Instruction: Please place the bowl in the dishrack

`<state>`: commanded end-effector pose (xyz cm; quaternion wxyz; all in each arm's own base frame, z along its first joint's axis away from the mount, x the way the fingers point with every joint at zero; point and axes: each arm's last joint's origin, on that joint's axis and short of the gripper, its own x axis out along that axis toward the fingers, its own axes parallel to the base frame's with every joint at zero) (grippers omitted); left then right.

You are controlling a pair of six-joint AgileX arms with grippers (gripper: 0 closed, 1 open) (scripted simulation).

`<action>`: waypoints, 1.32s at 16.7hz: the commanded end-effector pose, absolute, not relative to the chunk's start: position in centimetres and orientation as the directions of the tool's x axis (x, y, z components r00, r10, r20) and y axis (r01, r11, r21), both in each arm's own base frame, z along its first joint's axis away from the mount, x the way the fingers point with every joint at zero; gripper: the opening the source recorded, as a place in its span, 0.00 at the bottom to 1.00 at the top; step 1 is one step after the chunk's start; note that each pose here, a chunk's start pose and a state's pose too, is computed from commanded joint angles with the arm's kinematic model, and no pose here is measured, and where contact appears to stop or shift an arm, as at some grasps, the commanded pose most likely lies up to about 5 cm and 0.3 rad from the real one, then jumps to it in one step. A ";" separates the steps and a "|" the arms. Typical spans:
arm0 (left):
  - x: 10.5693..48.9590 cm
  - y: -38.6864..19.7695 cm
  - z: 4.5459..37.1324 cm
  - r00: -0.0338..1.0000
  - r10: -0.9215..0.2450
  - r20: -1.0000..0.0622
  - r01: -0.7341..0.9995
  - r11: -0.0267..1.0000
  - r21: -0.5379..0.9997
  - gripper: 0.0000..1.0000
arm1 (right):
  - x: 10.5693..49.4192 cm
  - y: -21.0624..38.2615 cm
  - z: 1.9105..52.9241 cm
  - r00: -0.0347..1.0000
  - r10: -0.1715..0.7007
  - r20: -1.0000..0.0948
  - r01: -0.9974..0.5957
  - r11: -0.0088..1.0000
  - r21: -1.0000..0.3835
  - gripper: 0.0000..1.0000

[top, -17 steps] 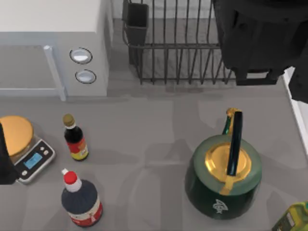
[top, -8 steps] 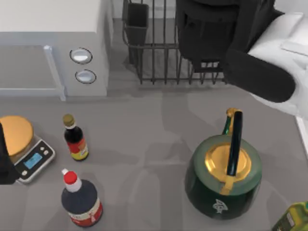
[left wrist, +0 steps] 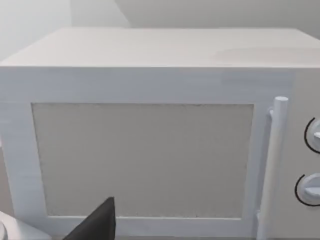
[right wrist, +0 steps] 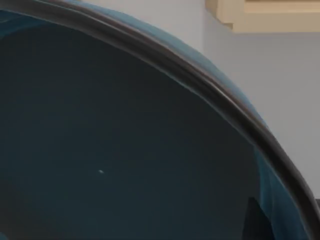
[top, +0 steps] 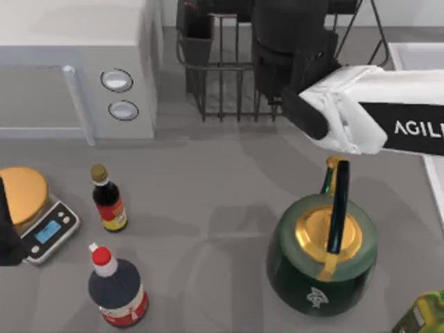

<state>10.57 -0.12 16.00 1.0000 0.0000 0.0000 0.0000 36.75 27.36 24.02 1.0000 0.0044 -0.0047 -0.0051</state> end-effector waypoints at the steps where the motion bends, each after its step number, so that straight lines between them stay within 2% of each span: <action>1: 10.6 -0.1 16.0 1.000 0.000 0.000 0.000 1.000 0.000 1.00 | 37.5 26.8 22.9 1.000 -0.010 0.005 0.010 1.000 0.004 0.00; 7: 10.6 -0.1 16.0 1.000 0.000 0.000 0.000 1.000 0.000 1.00 | 38.2 26.2 21.9 1.000 -0.010 0.000 0.010 1.000 0.000 0.00; 20: 10.6 -0.1 16.0 1.000 0.000 0.000 0.000 1.000 0.000 1.00 | 38.2 26.2 21.9 1.000 -0.010 0.000 0.010 1.000 0.000 0.98; 22: 10.6 -0.1 16.0 1.000 0.000 0.000 0.000 1.000 0.000 1.00 | 38.2 26.2 21.9 1.000 -0.010 0.000 0.010 1.000 0.000 1.00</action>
